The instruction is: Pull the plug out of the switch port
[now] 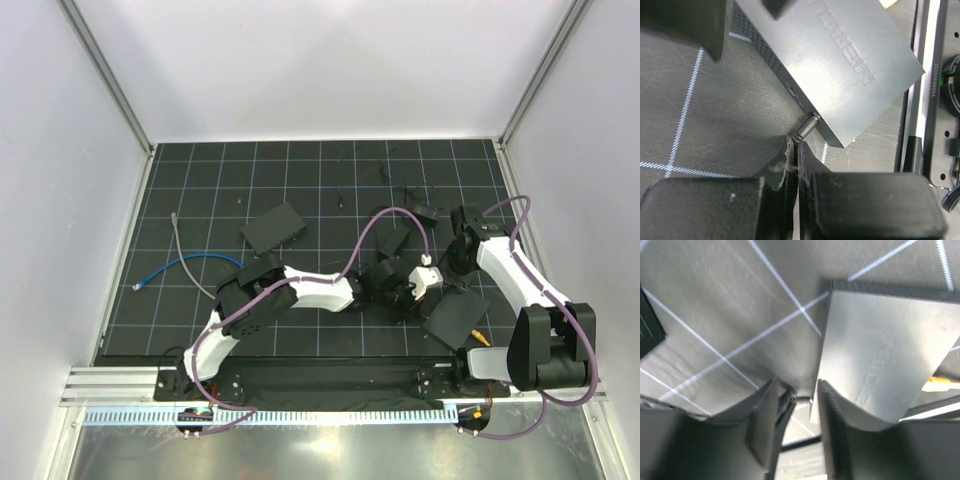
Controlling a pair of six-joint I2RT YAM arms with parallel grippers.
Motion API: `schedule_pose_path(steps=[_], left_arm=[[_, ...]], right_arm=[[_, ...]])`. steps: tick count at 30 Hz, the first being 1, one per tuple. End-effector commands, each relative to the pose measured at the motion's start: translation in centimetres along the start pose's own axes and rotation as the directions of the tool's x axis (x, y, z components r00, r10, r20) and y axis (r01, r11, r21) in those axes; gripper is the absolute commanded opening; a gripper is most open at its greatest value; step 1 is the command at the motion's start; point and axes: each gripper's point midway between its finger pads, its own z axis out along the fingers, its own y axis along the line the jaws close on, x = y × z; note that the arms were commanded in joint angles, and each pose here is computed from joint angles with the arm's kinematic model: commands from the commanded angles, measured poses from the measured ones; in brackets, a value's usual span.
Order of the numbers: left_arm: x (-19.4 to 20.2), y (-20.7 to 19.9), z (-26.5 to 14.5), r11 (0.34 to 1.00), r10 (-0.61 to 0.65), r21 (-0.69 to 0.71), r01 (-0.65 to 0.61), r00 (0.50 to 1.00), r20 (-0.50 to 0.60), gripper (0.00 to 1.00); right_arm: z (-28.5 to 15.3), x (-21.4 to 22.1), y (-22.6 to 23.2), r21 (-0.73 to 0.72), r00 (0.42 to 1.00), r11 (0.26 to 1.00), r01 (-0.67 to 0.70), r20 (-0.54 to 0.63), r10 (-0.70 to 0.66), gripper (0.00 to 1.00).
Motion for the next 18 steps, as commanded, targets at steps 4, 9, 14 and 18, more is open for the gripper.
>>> schedule_pose_path(steps=[4, 9, 14, 18], left_arm=[[-0.9, 1.0, -1.5, 0.999, -0.042, 0.015, 0.042, 0.999, 0.0, 0.0], [-1.3, 3.6, -2.1, 0.983, -0.184, -0.004, 0.184, 0.982, 0.048, 0.0], [-1.2, 3.8, -2.4, 0.982, -0.186, -0.014, 0.187, 0.981, 0.057, 0.0], [-1.3, 3.8, -2.5, 0.983, -0.184, -0.014, 0.185, 0.981, 0.058, 0.0]], right_arm=[[-2.5, 1.4, 0.5, -0.083, 0.998, 0.995, 0.055, -0.036, -0.058, 0.55], [-2.5, 2.5, 0.6, -0.094, 0.996, 0.993, -0.068, -0.06, 0.063, 0.52], [-3.3, -1.2, -4.0, 0.163, 0.979, 0.975, -0.151, 0.158, 0.125, 0.53], [-3.0, -3.0, -3.9, 0.16, 0.97, 0.971, -0.18, 0.196, 0.147, 0.58]])
